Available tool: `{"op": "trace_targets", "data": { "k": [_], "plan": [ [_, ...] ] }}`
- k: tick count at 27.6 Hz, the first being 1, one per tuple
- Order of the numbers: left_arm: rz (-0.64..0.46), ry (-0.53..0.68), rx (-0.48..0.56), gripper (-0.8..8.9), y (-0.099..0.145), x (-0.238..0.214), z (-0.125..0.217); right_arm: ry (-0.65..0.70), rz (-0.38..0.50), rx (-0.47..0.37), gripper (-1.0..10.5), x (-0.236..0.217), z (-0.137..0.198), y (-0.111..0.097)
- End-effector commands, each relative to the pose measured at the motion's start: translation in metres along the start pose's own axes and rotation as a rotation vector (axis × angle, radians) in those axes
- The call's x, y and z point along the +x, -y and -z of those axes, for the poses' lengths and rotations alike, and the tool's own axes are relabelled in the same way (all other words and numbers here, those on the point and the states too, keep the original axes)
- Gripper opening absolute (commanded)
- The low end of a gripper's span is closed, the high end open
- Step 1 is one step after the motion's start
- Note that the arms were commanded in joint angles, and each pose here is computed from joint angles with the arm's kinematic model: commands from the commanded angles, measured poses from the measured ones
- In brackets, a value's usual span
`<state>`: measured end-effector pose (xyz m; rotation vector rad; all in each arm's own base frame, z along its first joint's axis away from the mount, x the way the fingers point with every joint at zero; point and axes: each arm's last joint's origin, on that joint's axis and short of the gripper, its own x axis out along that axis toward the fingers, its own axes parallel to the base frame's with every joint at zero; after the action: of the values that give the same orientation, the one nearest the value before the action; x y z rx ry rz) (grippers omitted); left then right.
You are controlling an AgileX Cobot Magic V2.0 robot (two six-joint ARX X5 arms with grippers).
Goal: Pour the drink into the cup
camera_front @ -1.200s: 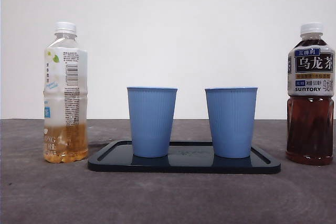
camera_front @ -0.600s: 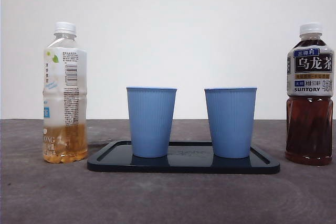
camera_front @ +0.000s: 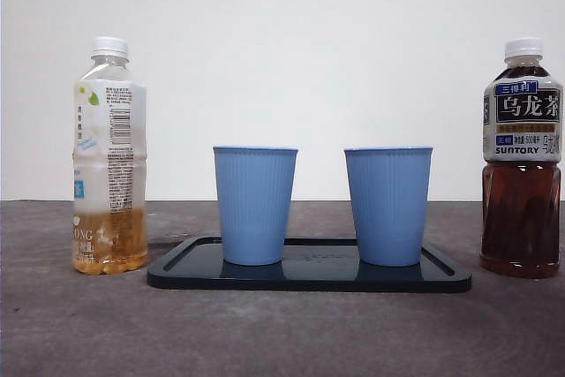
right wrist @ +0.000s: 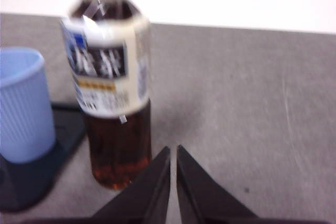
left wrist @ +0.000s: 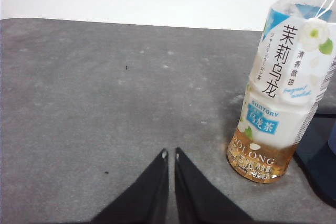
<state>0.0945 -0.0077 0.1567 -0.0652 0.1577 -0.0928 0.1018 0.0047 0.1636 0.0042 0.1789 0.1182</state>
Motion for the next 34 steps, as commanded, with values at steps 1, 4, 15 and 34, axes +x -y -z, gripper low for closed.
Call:
{"op": "trace_targets", "data": {
  "k": [1,4,15,34],
  "plan": [
    [-0.005,-0.024,-0.003,0.19,-0.001,0.002,0.007,0.002,0.012,-0.007,0.2,0.001,0.009,0.001],
    [-0.005,-0.024,-0.003,0.19,-0.001,0.002,0.007,-0.034,0.024,-0.008,0.2,0.001,0.016,0.001],
    [-0.005,-0.024,-0.003,0.19,-0.001,0.002,0.007,0.029,0.053,-0.035,0.2,-0.004,0.012,0.001],
    [-0.005,-0.024,-0.003,0.19,-0.001,0.002,0.007,0.028,0.056,-0.035,0.2,-0.004,0.013,0.002]
  ]
}}
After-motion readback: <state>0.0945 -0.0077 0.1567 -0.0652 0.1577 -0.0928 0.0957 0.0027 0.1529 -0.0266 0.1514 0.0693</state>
